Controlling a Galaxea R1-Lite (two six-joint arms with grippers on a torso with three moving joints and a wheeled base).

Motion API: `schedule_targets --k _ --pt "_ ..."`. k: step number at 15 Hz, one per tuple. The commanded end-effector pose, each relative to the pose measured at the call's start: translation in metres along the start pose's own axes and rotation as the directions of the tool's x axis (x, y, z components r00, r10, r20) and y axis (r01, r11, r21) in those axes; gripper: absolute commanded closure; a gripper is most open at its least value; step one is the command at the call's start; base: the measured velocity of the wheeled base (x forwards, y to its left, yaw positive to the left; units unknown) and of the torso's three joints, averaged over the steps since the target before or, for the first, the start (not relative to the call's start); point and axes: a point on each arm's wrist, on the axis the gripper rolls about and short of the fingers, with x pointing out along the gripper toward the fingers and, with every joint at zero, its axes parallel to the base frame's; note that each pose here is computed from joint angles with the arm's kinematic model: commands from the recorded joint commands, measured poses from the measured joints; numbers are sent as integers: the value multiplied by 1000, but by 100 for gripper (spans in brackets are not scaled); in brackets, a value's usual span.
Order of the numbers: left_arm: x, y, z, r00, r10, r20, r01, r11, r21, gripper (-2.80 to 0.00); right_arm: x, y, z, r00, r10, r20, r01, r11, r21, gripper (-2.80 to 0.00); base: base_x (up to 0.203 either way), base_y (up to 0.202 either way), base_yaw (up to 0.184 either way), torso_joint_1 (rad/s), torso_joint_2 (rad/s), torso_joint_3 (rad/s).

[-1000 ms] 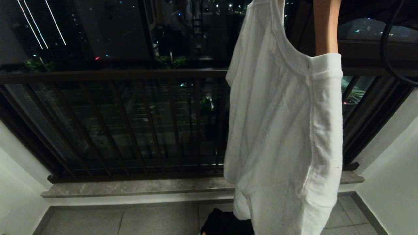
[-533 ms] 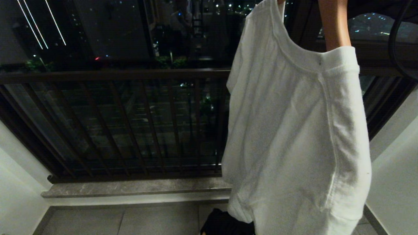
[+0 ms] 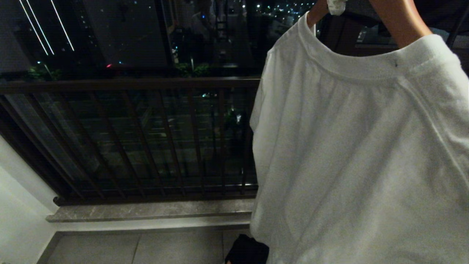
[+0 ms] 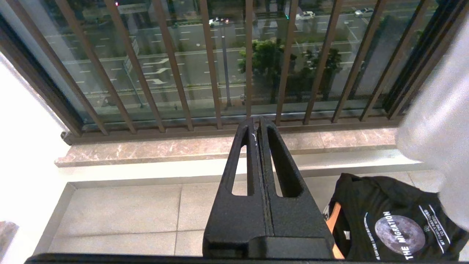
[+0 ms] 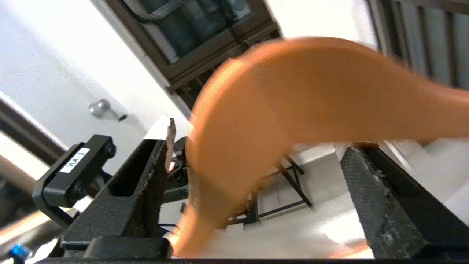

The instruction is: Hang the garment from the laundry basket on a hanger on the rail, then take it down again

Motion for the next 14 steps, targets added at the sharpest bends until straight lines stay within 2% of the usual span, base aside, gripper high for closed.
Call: schedule_targets --k 1,7,14 --pt "0 0 0 1000 2 0 -2 1000 0 0 -10 4 1 1000 -27 6 27 1000 -3 -280 0 0 0 0 0 0" --pt "0 0 0 1000 0 0 0 1000 0 0 -44 28 -3 989 -144 43 144 989 -14 -280 0 0 0 0 0 0" --pt "0 0 0 1000 0 0 0 1000 0 0 -68 45 -24 975 -219 39 218 976 26 -280 0 0 0 0 0 0"
